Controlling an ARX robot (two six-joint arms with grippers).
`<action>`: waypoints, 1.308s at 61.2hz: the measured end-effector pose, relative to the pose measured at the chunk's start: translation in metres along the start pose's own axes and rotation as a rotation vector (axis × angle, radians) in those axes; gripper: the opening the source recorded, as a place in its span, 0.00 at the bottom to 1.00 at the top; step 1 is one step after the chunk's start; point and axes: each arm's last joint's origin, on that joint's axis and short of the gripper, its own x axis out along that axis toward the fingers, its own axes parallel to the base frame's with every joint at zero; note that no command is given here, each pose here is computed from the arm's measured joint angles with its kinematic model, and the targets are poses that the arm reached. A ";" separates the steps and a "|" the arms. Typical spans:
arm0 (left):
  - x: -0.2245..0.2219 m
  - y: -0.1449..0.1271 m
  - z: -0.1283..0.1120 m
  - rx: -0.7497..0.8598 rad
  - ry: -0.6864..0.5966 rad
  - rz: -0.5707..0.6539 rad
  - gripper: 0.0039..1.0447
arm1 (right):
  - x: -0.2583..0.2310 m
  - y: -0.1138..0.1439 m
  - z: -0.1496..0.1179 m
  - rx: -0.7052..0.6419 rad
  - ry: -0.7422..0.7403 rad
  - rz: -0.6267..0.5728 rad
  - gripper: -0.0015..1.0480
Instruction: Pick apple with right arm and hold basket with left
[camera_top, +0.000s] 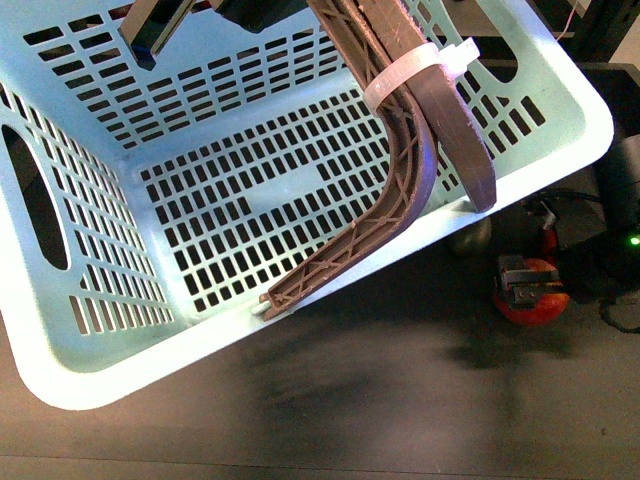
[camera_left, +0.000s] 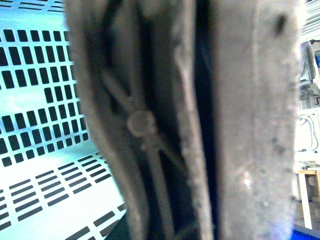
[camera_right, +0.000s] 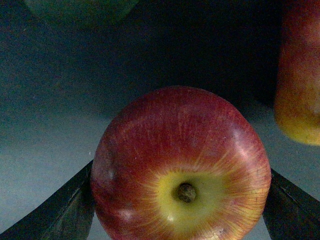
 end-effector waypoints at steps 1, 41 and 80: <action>0.000 0.000 0.000 0.000 0.000 0.000 0.13 | -0.002 -0.001 -0.001 0.002 -0.003 0.002 0.76; 0.000 0.000 0.000 0.000 0.001 -0.001 0.13 | -0.219 -0.033 0.032 0.068 -0.501 0.108 0.76; 0.000 0.000 0.000 0.000 -0.001 0.000 0.13 | -0.281 0.094 0.064 -0.105 -0.707 0.397 0.76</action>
